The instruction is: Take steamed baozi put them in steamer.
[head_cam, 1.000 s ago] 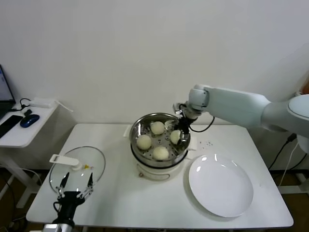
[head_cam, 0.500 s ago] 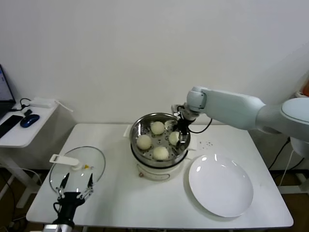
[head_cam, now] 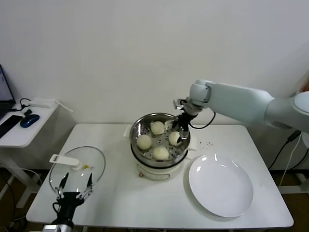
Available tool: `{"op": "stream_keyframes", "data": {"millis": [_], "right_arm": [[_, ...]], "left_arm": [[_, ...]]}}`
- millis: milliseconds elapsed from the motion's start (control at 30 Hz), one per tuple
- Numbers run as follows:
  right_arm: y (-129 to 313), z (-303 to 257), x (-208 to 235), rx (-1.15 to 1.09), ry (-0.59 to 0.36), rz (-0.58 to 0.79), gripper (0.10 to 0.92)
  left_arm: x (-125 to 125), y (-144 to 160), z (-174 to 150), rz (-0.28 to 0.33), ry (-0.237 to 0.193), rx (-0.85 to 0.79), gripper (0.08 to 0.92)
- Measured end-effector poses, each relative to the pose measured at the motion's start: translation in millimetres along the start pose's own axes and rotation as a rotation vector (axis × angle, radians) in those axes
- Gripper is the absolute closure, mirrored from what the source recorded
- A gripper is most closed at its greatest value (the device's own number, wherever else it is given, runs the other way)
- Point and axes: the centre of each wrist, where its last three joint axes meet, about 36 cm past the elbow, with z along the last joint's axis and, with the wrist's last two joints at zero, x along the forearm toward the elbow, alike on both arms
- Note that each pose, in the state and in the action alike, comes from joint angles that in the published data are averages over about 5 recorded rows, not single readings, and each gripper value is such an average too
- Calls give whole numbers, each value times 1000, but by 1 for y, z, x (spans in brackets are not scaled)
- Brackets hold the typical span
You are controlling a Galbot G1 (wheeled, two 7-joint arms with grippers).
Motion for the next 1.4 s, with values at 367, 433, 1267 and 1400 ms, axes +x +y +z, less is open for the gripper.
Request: {"op": "stream_keyframes", "data": {"millis": [367,433,1267,1400], "right_arm": [[27,23,54,-3,-121,77,200],[36,34,57,-12,-162,107,200],[212,128,-63,-352,-856,813,200],[250,138,-86,-487,-938,955,200]], "left_arm": [[0,-4,-6,3,-7,0,177],[1,-5,-6,2,-8,0,177],[15,-18,-6,-6,-52,49,177],[16,-19,-7,-12,-51,51,177]]}}
